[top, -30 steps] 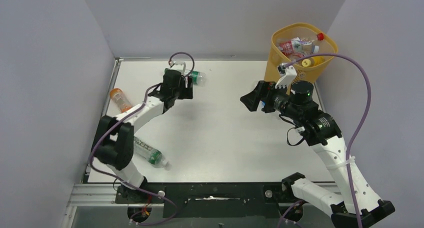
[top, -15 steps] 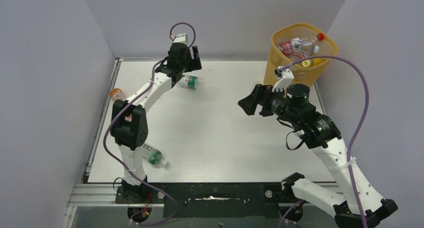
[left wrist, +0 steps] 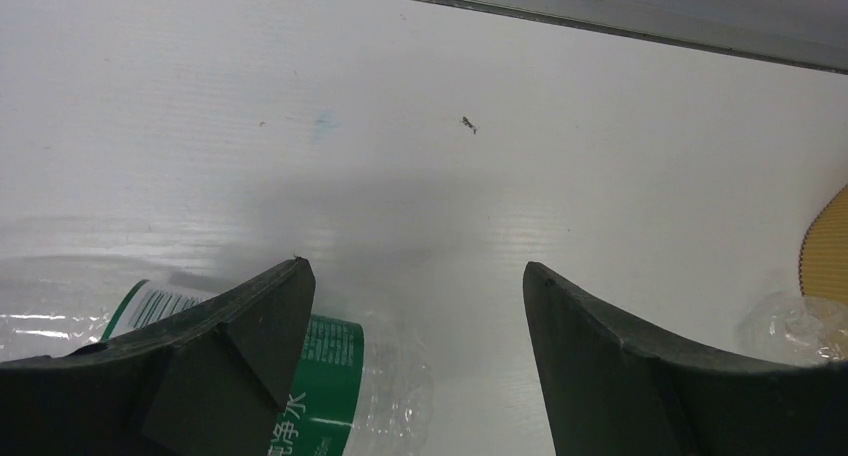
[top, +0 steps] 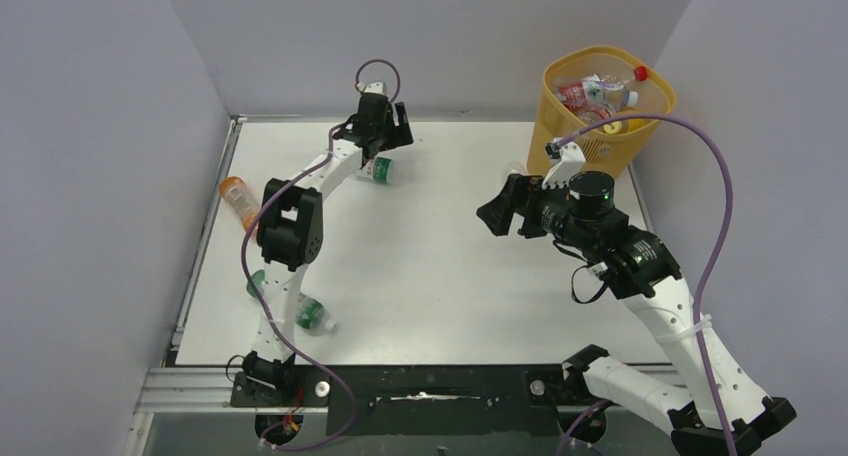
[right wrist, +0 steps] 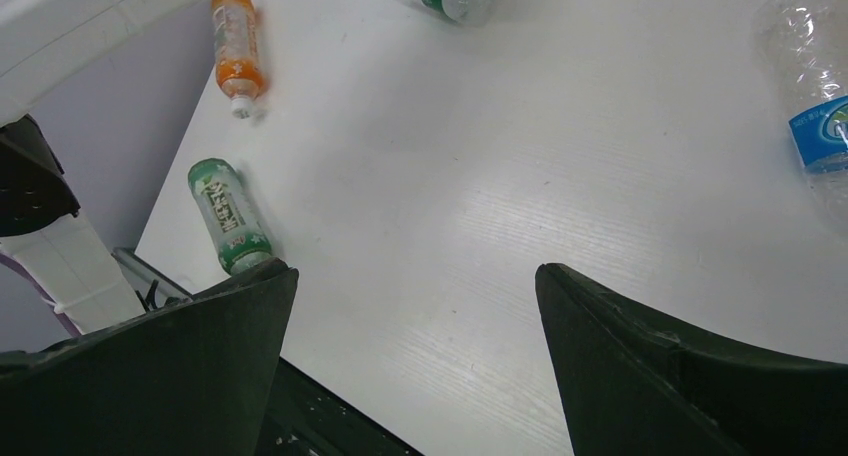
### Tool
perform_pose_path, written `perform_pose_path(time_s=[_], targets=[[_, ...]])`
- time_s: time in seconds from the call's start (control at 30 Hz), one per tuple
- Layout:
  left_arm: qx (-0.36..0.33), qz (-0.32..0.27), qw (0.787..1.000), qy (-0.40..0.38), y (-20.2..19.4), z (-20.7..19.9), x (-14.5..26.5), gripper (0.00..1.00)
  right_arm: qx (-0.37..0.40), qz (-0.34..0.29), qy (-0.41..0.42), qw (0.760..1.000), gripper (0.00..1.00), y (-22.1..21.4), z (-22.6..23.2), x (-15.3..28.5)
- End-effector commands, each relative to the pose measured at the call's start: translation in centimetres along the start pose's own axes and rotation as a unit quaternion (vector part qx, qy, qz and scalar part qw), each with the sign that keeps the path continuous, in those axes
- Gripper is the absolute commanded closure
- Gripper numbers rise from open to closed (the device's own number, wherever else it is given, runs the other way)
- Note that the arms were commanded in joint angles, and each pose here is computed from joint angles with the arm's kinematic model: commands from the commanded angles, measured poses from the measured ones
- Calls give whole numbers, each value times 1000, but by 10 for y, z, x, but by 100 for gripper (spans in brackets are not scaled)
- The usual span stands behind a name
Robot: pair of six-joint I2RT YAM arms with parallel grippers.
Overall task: Put the plastic bottles in the bin
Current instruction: Adjust the plastic bottle at the center of the board.
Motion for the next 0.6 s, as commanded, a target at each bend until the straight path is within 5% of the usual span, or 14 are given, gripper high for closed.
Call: perform_pose_path(time_s=[0.0, 0.57], targets=[[11, -34, 999, -25, 27, -3, -5, 23, 13, -14, 5, 1000, 5, 6, 3, -1], [-4, 59, 998, -34, -53, 4, 47, 25, -19, -29, 26, 999, 5, 3, 14, 12]])
Point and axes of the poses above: each gripper's point midway between its finger pads, its own x axis back along the fingers, its own z axis along the line the jaws close on, y = z × x, the point moved 2 cm from there along x, back along the fingers, and after that the axes turned 3 degrees about -x, right-handed, at the moved point
